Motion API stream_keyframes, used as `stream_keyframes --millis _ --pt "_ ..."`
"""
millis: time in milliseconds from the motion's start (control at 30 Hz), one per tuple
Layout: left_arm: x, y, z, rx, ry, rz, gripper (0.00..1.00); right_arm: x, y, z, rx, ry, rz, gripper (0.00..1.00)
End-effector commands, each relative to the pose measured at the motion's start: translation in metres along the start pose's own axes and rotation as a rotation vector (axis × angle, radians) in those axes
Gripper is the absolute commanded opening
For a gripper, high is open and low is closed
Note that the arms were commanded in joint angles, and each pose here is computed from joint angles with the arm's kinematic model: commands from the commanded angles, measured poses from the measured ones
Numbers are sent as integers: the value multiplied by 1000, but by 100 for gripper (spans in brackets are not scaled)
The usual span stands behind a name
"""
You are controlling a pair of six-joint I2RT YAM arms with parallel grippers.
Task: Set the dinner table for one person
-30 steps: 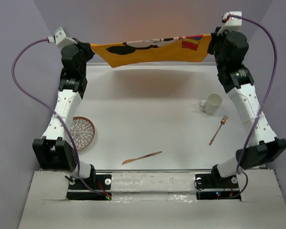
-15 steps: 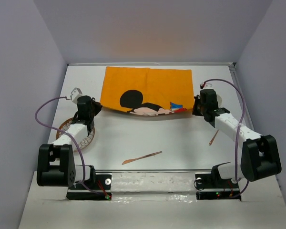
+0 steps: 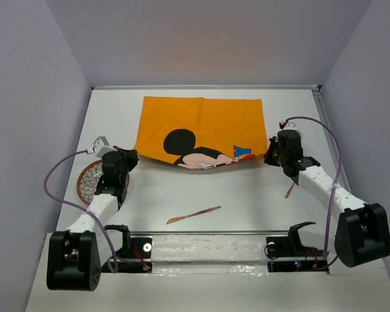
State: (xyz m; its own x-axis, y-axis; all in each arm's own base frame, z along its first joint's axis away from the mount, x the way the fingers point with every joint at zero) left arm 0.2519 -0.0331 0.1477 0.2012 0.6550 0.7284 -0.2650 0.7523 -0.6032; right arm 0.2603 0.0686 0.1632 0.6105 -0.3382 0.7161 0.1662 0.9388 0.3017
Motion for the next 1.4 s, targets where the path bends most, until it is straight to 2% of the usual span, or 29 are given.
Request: stream_keyframes --millis 0,400,500,567,667,700,767,800,867,1033,1100,1200,1267,1367 --pt "5 -3 12 -60 -51 9 0 -8 0 13 16 35 -70 1" --pt "-7 12 39 -69 -49 -20 0 -24 -16 22 -97 -14 -195 2" --pt "-11 16 42 -65 -42 -27 0 -25 -16 19 -106 2 -196 12" --pt "-11 17 45 -65 -41 -34 0 -25 -16 19 -110 3 -195 24" --pt "-7 14 51 -79 -55 -37 27 -23 -15 21 -105 -10 -200 38" --pt "-2 10 55 -100 -79 -34 47 -21 -15 22 -103 -18 -197 40" --pt "1 8 60 -108 -86 -34 62 -15 -13 25 -90 -40 -189 49" --pt "6 3 62 -123 -99 -34 69 -12 -12 26 -89 -51 -179 50" --pt "16 -5 68 -150 -113 -43 71 -2 -10 31 -82 -83 -164 52" --pt "39 -25 85 -217 -160 -60 66 21 2 52 -12 -145 -162 54" --pt "53 -41 95 -283 -176 -70 66 38 8 64 7 -198 -158 61" --pt "77 -69 112 -399 -199 -136 66 53 9 78 -17 -244 -153 65" --pt "84 -87 120 -521 -143 -221 71 70 14 95 6 -304 -155 68" --pt "101 -108 138 -656 -128 -385 80 92 17 116 3 -378 -148 68"
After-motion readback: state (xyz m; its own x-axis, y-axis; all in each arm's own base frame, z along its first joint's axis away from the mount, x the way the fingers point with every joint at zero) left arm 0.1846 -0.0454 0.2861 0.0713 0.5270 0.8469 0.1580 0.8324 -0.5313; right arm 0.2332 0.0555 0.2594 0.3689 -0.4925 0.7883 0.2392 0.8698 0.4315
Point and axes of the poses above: each gripper's point midway between its finger pads, its own z axis back along the fingers, its own y axis along the line the jaws close on, x = y × z, the point moved 9 cm from there along z, back along the fingers, and after that the axes turned 6 degrees about -z, right-handed, at the moved point
